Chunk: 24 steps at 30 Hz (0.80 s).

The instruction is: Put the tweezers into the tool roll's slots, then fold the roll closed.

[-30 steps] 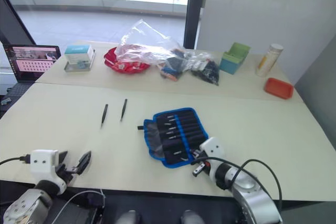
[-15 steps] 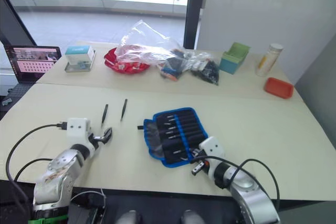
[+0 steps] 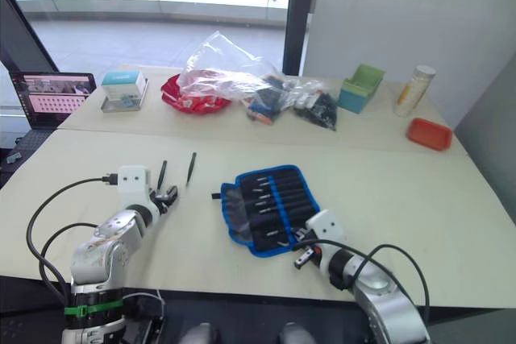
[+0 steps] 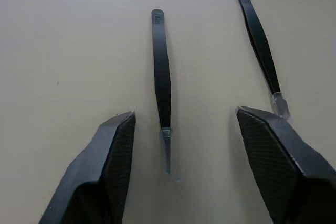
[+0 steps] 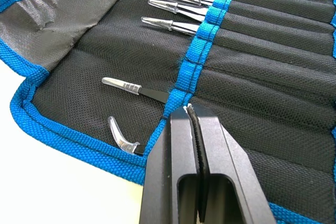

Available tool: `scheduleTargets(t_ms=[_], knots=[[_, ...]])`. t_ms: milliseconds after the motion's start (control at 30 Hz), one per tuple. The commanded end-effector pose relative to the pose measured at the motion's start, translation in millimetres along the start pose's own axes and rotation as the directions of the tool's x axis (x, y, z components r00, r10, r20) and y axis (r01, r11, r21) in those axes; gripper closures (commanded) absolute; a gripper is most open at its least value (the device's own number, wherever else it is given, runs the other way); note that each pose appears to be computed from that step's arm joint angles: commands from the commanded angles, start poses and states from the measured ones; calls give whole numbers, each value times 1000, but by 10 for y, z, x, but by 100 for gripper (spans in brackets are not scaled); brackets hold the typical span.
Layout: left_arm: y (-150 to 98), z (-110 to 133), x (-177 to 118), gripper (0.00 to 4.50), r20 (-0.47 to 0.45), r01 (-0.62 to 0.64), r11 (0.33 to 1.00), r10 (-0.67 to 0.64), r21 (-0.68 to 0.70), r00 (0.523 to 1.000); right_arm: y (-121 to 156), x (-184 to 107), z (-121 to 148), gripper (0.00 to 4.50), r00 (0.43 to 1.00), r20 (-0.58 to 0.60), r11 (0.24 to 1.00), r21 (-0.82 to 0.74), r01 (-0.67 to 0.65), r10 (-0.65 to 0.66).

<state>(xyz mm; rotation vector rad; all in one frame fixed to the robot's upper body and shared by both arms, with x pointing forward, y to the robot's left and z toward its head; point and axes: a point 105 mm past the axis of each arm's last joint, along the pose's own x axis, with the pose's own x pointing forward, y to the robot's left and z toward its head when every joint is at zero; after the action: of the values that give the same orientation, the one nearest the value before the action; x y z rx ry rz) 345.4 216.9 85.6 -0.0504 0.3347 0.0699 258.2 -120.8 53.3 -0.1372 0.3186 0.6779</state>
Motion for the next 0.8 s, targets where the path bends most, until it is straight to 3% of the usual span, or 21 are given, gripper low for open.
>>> scheduleTargets(t_ms=[33,233,433,700,800], knots=[[-96,-56,28,252,-39,34,999,-35,-19,999,115,52,-312,450,993,-110,997,67,-31,38],[-45,-4,36,445,-33,18,1000,-18,-14,999,112,58,-310,450,993,-109,997,67,-29,36],[19,192,39,445,29,-3,1000,2,10,1000,118,61,-315,450,993,-109,997,69,-30,38],[146,828,-89,445,308,-47,993,11,110,951,107,39,-322,450,993,-111,997,71,-21,29],[56,1017,-159,445,386,-3,980,-76,200,919,106,25,-328,450,993,-113,997,73,-15,23]])
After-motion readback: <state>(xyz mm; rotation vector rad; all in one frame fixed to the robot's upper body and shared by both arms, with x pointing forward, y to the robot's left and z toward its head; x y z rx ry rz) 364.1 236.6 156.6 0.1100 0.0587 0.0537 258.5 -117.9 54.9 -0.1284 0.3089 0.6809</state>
